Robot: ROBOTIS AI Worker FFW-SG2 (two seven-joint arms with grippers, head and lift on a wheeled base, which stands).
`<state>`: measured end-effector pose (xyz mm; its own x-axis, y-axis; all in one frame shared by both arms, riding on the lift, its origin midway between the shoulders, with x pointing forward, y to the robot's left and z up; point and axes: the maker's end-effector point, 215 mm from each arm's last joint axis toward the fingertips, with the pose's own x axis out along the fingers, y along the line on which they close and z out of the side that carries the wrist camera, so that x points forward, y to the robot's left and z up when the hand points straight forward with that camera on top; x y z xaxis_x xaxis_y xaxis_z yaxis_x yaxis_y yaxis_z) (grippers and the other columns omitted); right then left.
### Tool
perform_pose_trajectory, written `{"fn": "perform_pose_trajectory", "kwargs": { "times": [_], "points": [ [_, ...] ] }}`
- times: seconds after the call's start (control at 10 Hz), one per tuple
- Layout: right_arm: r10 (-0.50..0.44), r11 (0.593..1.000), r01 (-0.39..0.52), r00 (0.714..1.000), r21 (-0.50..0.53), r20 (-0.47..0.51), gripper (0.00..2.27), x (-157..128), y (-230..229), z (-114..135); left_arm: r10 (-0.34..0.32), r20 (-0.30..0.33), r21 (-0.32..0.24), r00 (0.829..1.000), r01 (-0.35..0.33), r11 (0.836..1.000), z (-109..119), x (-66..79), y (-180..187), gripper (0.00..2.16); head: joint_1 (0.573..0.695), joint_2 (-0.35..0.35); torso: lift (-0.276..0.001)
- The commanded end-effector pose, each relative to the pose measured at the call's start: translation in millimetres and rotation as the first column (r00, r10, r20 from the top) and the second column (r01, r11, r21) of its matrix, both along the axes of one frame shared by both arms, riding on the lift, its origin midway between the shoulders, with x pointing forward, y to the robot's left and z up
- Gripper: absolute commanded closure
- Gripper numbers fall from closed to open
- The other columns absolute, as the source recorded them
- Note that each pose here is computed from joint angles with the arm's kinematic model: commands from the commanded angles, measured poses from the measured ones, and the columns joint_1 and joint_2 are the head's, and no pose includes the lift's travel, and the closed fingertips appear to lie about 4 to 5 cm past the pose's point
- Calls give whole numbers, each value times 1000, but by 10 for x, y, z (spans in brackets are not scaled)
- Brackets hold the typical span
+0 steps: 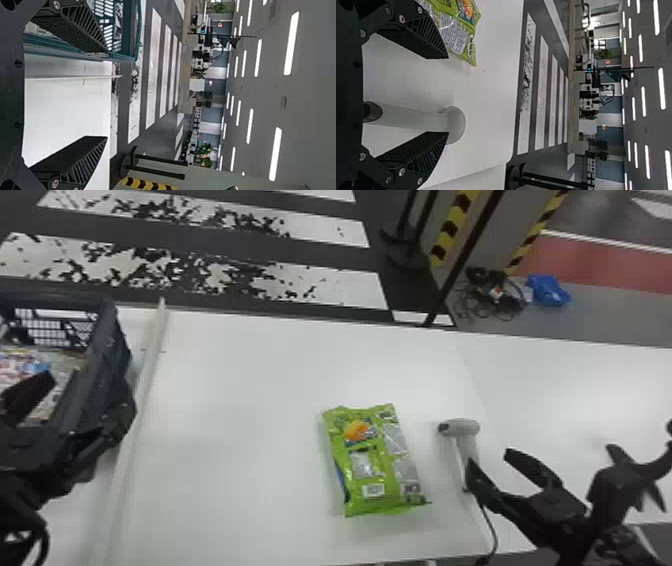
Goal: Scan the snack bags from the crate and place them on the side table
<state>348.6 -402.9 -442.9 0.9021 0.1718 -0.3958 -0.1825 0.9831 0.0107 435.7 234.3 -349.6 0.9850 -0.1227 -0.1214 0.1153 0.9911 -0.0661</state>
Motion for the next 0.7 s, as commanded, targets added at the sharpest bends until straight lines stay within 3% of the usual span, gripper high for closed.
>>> {"fn": "perform_pose_trajectory", "kwargs": {
  "times": [0.0,0.6],
  "points": [
    [7,1000,-8,997,-15,-73,60,14,7,-185,-11,-23,-7,1000,11,1000,-71,3,-83,90,695,-240,-95],
    [43,995,-66,963,-78,-265,60,462,12,-661,-35,-60,-15,998,34,999,-186,55,-238,90,695,-249,-95]
  ]
}}
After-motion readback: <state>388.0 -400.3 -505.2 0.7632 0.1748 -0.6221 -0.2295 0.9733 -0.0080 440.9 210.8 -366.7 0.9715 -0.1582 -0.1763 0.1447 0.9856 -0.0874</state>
